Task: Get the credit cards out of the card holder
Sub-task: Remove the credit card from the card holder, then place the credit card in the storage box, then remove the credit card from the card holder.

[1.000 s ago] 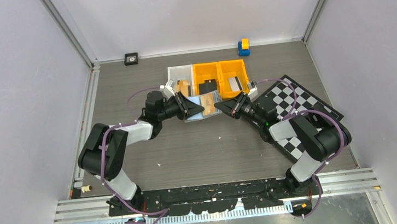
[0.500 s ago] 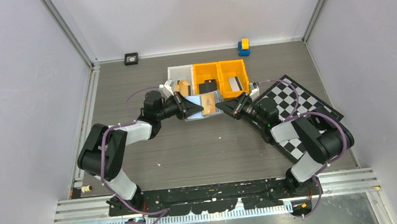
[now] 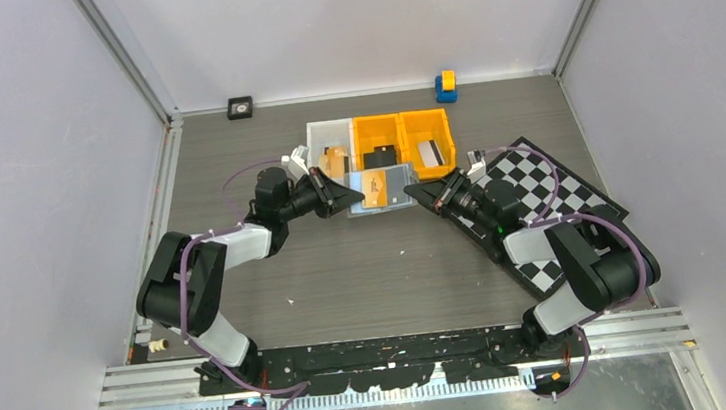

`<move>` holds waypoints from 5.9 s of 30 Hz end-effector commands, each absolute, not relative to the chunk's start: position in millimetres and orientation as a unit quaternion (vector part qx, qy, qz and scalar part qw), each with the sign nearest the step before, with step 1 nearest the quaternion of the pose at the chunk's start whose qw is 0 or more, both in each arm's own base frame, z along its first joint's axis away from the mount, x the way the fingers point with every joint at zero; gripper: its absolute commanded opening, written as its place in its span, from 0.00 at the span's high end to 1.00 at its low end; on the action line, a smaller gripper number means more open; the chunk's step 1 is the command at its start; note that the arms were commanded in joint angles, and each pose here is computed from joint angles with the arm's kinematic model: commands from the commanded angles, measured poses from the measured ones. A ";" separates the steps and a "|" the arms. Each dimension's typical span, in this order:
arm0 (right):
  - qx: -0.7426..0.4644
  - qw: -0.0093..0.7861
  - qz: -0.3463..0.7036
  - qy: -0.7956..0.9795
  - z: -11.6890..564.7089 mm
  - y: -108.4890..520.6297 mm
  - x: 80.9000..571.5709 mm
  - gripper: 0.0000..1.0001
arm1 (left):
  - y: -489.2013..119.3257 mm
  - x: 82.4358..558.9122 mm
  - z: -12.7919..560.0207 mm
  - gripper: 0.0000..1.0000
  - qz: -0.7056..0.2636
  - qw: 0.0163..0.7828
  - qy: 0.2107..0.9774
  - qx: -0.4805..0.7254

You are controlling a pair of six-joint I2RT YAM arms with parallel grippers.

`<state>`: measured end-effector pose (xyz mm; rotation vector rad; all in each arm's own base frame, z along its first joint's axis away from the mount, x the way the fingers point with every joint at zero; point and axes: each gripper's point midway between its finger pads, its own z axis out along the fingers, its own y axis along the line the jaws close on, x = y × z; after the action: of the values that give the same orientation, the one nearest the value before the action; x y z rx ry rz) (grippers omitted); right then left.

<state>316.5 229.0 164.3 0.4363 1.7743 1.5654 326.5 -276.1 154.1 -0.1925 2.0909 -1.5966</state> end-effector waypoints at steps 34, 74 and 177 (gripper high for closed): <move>0.215 0.418 0.473 0.745 145.5 188.6 333.9 0.99 | -247.2 366.6 153.0 1.00 -0.543 0.306 0.777 -0.083; 0.193 0.447 0.463 0.741 159.1 183.3 328.4 0.99 | -195.8 430.8 169.8 0.30 -0.383 0.382 0.836 -0.089; 0.001 0.376 0.605 0.701 197.9 284.2 286.3 0.69 | -265.3 294.7 175.6 1.00 -0.477 0.420 0.772 -0.003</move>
<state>283.2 284.5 168.7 0.0592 1.8916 1.5665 286.5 -265.4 160.9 -0.0235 1.9803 -1.2002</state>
